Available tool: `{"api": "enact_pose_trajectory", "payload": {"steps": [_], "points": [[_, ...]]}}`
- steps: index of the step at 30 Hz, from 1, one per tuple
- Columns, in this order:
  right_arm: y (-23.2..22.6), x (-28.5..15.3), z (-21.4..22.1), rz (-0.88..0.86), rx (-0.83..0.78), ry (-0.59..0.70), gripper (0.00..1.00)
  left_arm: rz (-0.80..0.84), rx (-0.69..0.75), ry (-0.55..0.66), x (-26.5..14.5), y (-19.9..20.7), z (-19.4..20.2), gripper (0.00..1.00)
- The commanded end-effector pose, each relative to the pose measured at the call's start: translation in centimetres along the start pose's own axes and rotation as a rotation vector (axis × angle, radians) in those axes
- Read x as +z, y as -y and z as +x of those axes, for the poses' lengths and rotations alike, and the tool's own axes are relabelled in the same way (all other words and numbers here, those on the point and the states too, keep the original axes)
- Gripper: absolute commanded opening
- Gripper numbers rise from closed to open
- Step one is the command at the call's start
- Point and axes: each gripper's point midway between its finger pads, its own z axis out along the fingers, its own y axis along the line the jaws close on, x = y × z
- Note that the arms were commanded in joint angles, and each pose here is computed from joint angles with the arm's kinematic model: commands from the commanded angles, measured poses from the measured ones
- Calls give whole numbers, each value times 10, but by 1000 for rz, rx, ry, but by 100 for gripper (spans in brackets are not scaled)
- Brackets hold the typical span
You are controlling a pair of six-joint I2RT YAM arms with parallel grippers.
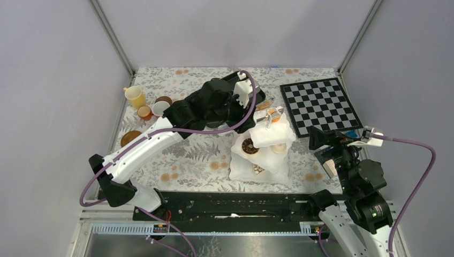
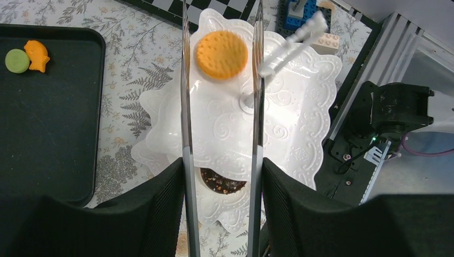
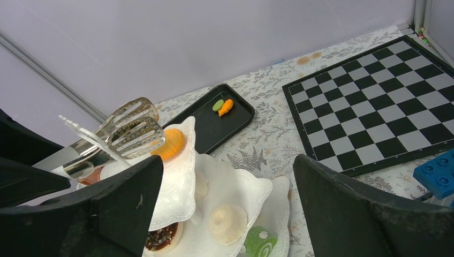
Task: Serve the afternoon tea
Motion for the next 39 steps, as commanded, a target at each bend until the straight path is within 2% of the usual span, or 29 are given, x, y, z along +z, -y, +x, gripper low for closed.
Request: {"api": "enact_pose_trajectory", "payload": {"steps": [1,6,13,18,21,23,26,28,31,36,39], "points": [[-7,-2,-12,-23,18,34,98,-6,33,106,-21,3,-25,54],[-7,-1,-11,-22,22,30,98,-33,45,111,-25,-1,-26,56],[-8,0,-11,-23,22,25,98,-230,45,188,-49,-34,-37,50],[-9,2,-8,-25,24,14,98,-341,53,240,-73,-58,-37,50],[-9,3,-9,-26,22,11,98,-515,18,271,-93,-94,-34,50],[-10,4,-8,-24,20,7,98,-682,-70,302,-109,-136,-29,50],[-10,7,-5,-26,15,-8,98,-782,-203,362,-116,-191,-21,49],[-10,10,1,-23,10,-22,98,-771,-242,381,-101,-218,-11,49],[-10,14,3,-21,14,-29,98,-732,-215,371,-62,-246,4,50],[-11,18,0,-11,1,-35,98,-616,-269,270,13,-283,36,49],[-10,21,0,3,-4,-42,98,-438,-280,176,67,-281,52,54]]}}
